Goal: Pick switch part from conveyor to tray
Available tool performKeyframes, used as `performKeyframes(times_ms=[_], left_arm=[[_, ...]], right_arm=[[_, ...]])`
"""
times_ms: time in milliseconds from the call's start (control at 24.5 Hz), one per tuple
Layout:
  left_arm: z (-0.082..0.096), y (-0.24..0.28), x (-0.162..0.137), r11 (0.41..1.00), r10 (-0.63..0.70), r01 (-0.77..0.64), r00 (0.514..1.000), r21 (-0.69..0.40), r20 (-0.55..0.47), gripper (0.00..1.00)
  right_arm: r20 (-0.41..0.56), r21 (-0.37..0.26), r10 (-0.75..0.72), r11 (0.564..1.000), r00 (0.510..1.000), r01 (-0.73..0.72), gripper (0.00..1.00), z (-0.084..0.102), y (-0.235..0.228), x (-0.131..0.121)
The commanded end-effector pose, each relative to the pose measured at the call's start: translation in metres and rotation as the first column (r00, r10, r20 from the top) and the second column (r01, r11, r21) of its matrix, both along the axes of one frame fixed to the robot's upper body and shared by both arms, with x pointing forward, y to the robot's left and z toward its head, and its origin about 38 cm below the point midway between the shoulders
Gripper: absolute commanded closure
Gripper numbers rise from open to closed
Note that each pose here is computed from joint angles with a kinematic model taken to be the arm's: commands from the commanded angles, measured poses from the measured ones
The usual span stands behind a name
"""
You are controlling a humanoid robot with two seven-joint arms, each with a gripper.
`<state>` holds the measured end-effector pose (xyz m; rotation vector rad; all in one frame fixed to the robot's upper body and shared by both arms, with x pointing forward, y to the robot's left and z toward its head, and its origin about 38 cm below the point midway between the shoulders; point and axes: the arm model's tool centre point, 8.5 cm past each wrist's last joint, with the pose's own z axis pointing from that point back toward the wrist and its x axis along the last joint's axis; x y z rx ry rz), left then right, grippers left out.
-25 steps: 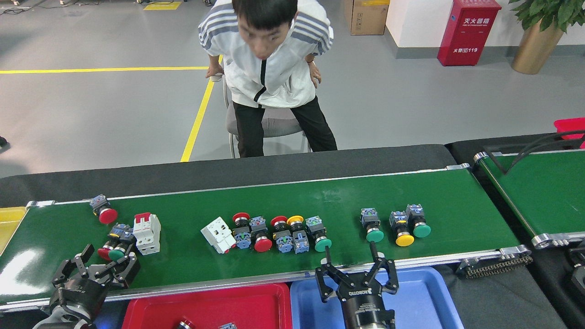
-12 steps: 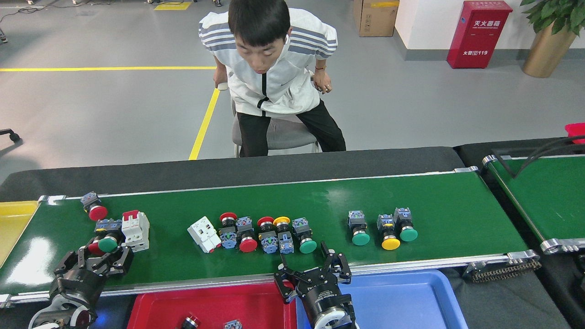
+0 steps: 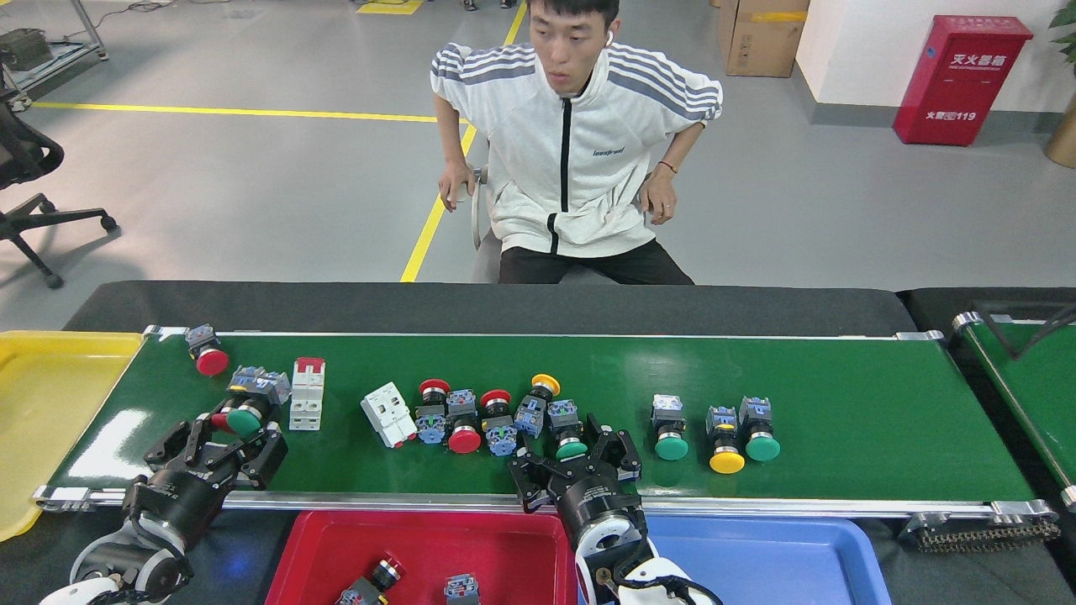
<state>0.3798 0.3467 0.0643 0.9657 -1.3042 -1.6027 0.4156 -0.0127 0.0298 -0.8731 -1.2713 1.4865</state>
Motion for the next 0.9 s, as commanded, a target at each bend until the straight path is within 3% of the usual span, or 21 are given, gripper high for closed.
performKeyframes(times_ms=[0, 82, 163, 204, 326, 489, 612, 734, 775, 856], left_arm=[[0.009, -0.017, -0.022, 0.989, -0.15, 0.15, 0.988, 0.013, 0.023, 0.85], [-0.001, -0.027, -0.061, 0.979, -0.2, 0.2, 0.98, 0.031, -0.009, 0.83], [-0.013, -0.04, -0.095, 0.971, -0.234, 0.236, 0.971, 0.03, -0.05, 0.75], [-0.016, -0.047, -0.103, 0.968, -0.249, 0.251, 0.966, 0.023, -0.062, 0.64], [-0.02, -0.061, -0.113, 0.963, -0.268, 0.269, 0.961, -0.001, -0.067, 0.0], [-0.023, -0.066, -0.117, 0.963, -0.268, 0.267, 0.961, -0.014, -0.071, 0.0], [-0.021, -0.058, -0.116, 0.972, -0.237, 0.236, 0.97, -0.013, -0.062, 0.0], [-0.015, -0.031, -0.117, 0.99, -0.14, 0.14, 0.989, -0.01, -0.041, 0.0], [-0.012, -0.011, -0.114, 1.0, -0.021, 0.021, 0.999, 0.004, -0.027, 0.0], [-0.01, 0.019, -0.11, 0.981, 0.192, -0.192, 0.981, 0.019, -0.007, 0.0]], right_arm=[[0.011, -0.006, 0.006, 1.0, 1.0, -0.005, 0.73, 0.004, -0.002, 0.005], [0.015, -0.007, 0.021, 1.0, 1.0, -0.021, 0.93, 0.004, -0.001, 0.005], [0.039, -0.001, 0.023, 1.0, 0.999, -0.023, 0.99, 0.008, -0.002, 0.005], [0.05, 0.004, 0.024, 1.0, 0.998, -0.024, 0.99, 0.01, -0.001, 0.005], [0.097, 0.038, 0.034, 0.999, 0.995, -0.038, 0.99, 0.025, 0.002, 0.001], [0.166, 0.069, 0.101, 0.991, 0.981, -0.113, 0.99, 0.045, 0.005, -0.012], [0.213, 0.081, 0.228, 0.965, 0.95, -0.25, 0.99, 0.053, 0.015, -0.053], [0.213, 0.06, 0.416, 0.897, 0.884, -0.437, 0.97, 0.043, 0.024, -0.112], [0.199, 0.057, 0.457, 0.878, 0.867, -0.475, 0.77, 0.037, 0.031, -0.129], [0.18, 0.047, 0.476, 0.87, 0.861, -0.491, 0.06, 0.027, 0.038, -0.145]])
